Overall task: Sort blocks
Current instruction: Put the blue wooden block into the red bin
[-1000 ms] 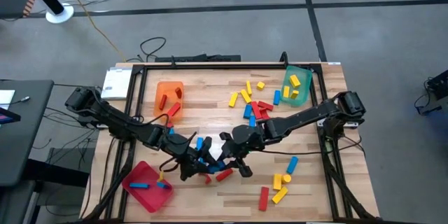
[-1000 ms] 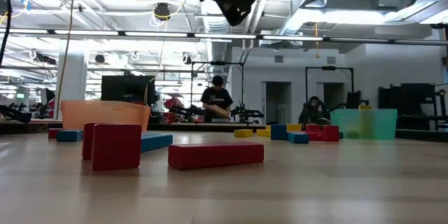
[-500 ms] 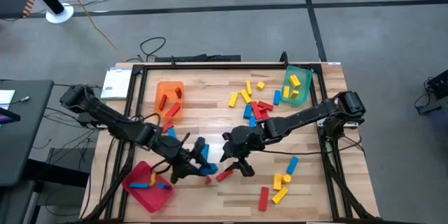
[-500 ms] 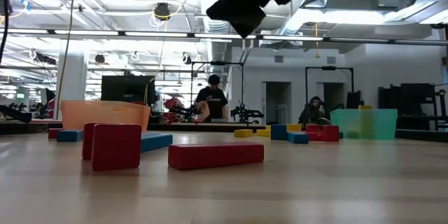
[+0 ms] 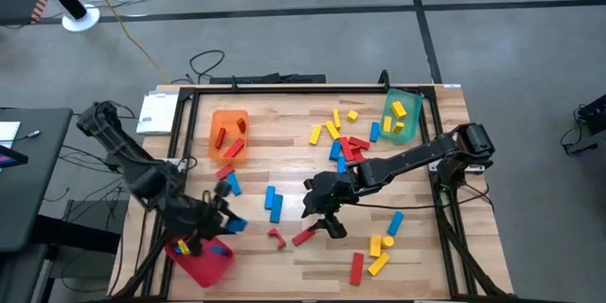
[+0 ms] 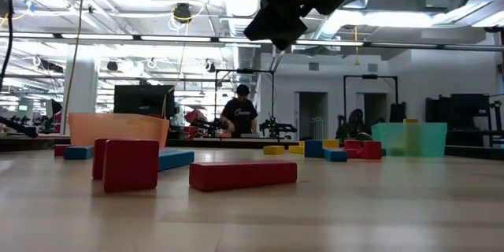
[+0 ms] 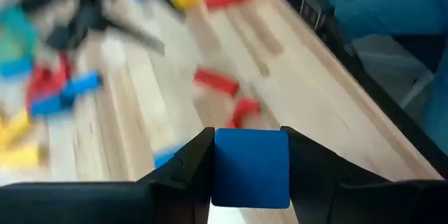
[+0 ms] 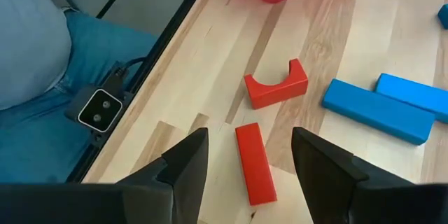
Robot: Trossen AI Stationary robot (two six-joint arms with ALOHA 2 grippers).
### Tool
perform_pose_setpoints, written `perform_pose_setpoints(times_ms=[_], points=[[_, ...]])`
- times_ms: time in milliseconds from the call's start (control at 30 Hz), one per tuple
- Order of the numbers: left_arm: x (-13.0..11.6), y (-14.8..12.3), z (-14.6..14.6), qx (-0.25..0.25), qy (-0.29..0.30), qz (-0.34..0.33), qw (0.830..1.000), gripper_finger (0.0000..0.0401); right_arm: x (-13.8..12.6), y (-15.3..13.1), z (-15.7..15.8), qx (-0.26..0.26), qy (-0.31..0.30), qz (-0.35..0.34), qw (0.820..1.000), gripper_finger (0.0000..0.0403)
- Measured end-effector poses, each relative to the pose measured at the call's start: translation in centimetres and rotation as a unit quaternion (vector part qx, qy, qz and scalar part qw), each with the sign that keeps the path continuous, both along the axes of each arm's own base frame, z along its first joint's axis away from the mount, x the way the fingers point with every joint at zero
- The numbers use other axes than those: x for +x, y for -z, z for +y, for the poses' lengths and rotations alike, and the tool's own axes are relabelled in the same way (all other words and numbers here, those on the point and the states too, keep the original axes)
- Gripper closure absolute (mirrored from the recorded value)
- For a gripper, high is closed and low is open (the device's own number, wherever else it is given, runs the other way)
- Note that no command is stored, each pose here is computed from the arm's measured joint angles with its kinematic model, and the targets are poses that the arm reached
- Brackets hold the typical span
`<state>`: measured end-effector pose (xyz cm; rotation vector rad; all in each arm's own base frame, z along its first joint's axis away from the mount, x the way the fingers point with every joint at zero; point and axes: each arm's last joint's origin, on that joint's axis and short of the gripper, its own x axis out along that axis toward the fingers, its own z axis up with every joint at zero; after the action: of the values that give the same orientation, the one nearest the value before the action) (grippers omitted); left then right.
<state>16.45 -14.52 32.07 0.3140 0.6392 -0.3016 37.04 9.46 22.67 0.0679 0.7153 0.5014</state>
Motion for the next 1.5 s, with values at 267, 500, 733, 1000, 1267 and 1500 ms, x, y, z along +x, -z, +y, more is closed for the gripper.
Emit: perform_pose_setpoints(times_ms=[267, 500, 733, 1000, 1267, 1500], points=[[-3.3, 1.7, -0.9, -0.057, -0.088, 0.114, 0.988, 0.0269, -0.3, 0.2, 0.5, -0.004, -0.007, 0.015, 1.0, 0.0184], [-5.5, 2.4, -1.7, -0.07, -0.139, 0.137, 0.978, 0.0269, -0.4, 0.2, 0.8, -0.003, -0.011, 0.015, 1.0, 0.0184], [-8.0, 2.6, -2.5, -0.093, -0.175, 0.11, 0.974, 0.0269, -0.5, 0.2, 1.3, -0.004, -0.016, 0.015, 1.0, 0.0184], [-9.5, 5.4, -2.7, -0.116, -0.206, 0.115, 0.965, 0.0268, -0.6, 0.2, 1.5, -0.003, -0.019, 0.015, 1.0, 0.0184], [-10.3, 6.9, -3.0, -0.136, -0.208, 0.113, 0.962, 0.0266, -0.6, 0.2, 1.5, -0.001, -0.016, 0.018, 1.0, 0.0184], [-11.1, 8.9, -3.3, -0.169, -0.215, 0.121, 0.954, 0.0265, -0.6, 0.2, 1.5, -0.001, -0.016, 0.018, 1.0, 0.0184]])
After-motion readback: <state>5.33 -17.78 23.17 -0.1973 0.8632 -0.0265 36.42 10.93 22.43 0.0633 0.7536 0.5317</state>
